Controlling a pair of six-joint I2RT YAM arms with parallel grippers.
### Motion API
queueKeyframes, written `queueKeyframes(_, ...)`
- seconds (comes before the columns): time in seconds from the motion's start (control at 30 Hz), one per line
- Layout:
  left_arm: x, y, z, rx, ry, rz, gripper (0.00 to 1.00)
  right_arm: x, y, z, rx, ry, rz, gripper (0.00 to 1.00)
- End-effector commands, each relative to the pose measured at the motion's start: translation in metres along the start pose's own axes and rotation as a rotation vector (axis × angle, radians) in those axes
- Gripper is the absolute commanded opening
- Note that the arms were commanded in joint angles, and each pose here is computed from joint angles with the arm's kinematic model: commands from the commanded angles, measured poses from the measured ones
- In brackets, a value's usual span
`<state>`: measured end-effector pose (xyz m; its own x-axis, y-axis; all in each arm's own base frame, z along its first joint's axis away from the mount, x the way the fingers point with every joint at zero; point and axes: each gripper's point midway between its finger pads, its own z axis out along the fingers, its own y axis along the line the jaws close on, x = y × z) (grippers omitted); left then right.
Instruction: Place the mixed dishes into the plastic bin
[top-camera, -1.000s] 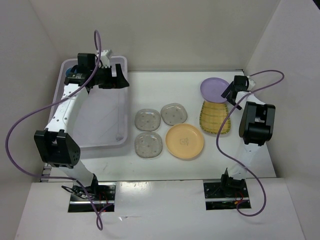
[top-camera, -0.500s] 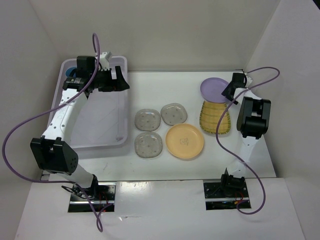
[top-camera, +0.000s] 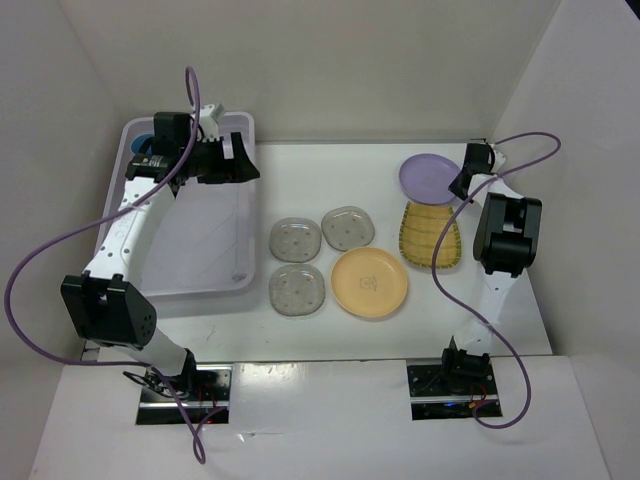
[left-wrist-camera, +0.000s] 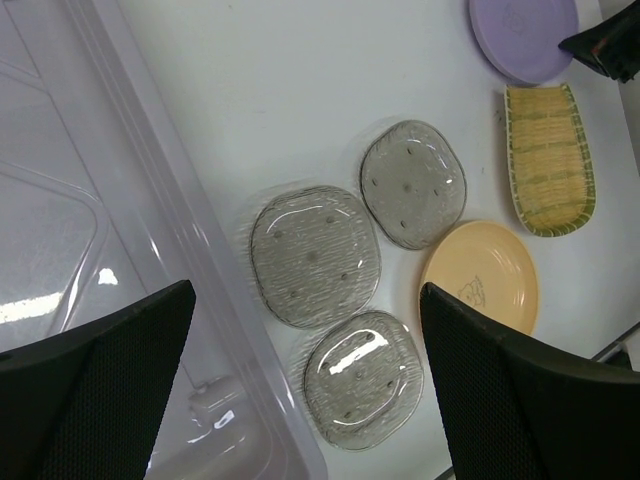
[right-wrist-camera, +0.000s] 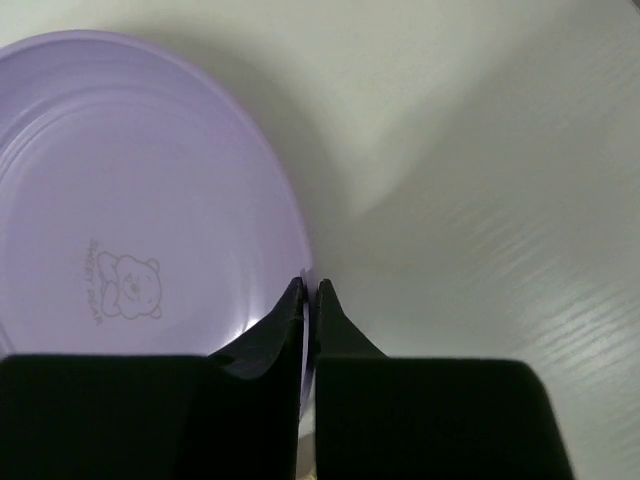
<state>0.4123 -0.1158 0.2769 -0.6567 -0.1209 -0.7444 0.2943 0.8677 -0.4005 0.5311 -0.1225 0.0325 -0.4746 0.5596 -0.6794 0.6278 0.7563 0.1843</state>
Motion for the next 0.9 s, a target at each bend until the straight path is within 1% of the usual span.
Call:
queueKeyframes(0.0,-0.001,-0.009,0.004,0.06,0.002,-0.008,0.99,-0.005,-0.003,0.0,0.018,-0.002,-0.021,0.0)
queueKeyframes(0.1,-0.006,-0.019,0.003,0.112,0.003,-0.013,0.99,-0.023,0.007,-0.016,0.002,-0.037,-0.031,0.0)
queueKeyframes(0.13,-0.005,-0.022,0.003,0.125,0.005,-0.013,0.99,-0.041,0.013,-0.033,-0.019,-0.077,-0.02,0.0)
queueKeyframes(0.17,-0.006,-0.023,0.004,0.139,0.008,-0.013,0.99,-0.05,0.02,-0.044,-0.038,-0.1,-0.02,0.0)
queueKeyframes(0.2,-0.007,-0.031,0.003,0.181,0.009,-0.008,0.99,-0.064,0.031,-0.057,-0.068,-0.142,-0.014,0.0)
queueKeyframes(0.23,-0.009,-0.035,0.006,0.215,0.002,0.002,0.99,-0.085,0.039,-0.083,-0.111,-0.189,-0.001,0.0)
queueKeyframes(0.3,-0.008,-0.052,0.007,0.337,0.01,0.009,0.99,-0.101,0.061,-0.114,-0.175,-0.24,-0.017,0.0)
queueKeyframes(0.33,-0.009,-0.073,0.004,0.495,0.009,0.031,0.99,-0.107,0.083,-0.146,-0.232,-0.281,-0.042,0.0)
queueKeyframes(0.4,0.0,-0.087,0.008,0.601,0.043,-0.021,0.99,-0.103,0.103,-0.176,-0.28,-0.3,-0.063,0.0)
queueKeyframes(0.43,-0.005,-0.097,0.009,0.628,0.021,0.007,0.99,-0.09,0.125,-0.195,-0.326,-0.303,-0.09,0.0)
queueKeyframes(0.47,-0.004,-0.099,0.012,0.617,0.021,0.01,0.99,-0.086,0.131,-0.218,-0.36,-0.317,-0.097,0.0)
queueKeyframes(0.5,0.001,-0.104,0.02,0.613,0.027,0.04,0.99,-0.081,0.137,-0.232,-0.389,-0.317,-0.09,0.0)
queueKeyframes(0.53,-0.002,-0.108,0.02,0.61,0.012,0.066,0.99,-0.077,0.145,-0.245,-0.423,-0.329,-0.086,0.0)
queueKeyframes(0.57,-0.003,-0.109,0.025,0.606,0.011,0.077,0.99,-0.064,0.155,-0.27,-0.484,-0.323,-0.094,0.0)
queueKeyframes(0.6,-0.001,-0.112,0.031,0.614,0.023,0.077,0.99,-0.059,0.163,-0.283,-0.526,-0.326,-0.092,0.0)
queueKeyframes(0.63,-0.01,-0.114,0.031,0.62,0.001,0.095,0.99,-0.054,0.169,-0.294,-0.563,-0.323,-0.087,0.0)
queueKeyframes(0.67,-0.013,-0.114,0.034,0.621,-0.001,0.087,0.99,-0.045,0.18,-0.315,-0.618,-0.318,-0.092,0.0)
queueKeyframes(0.73,-0.017,-0.119,0.039,0.633,-0.005,0.091,0.99,-0.029,0.185,-0.327,-0.647,-0.295,-0.107,0.0)
queueKeyframes(0.77,-0.024,-0.12,0.037,0.621,-0.026,0.101,0.99,-0.016,0.191,-0.335,-0.669,-0.288,-0.123,0.0)
queueKeyframes(0.8,-0.028,-0.126,0.036,0.633,-0.037,0.109,0.99,-0.017,0.192,-0.347,-0.693,-0.296,-0.112,0.0)
queueKeyframes(0.83,-0.026,-0.125,0.04,0.631,-0.03,0.104,0.99,-0.012,0.192,-0.349,-0.699,-0.285,-0.108,0.0)
queueKeyframes(0.87,-0.03,-0.126,0.038,0.626,-0.04,0.101,0.99,-0.011,0.195,-0.362,-0.726,-0.294,-0.109,0.0)
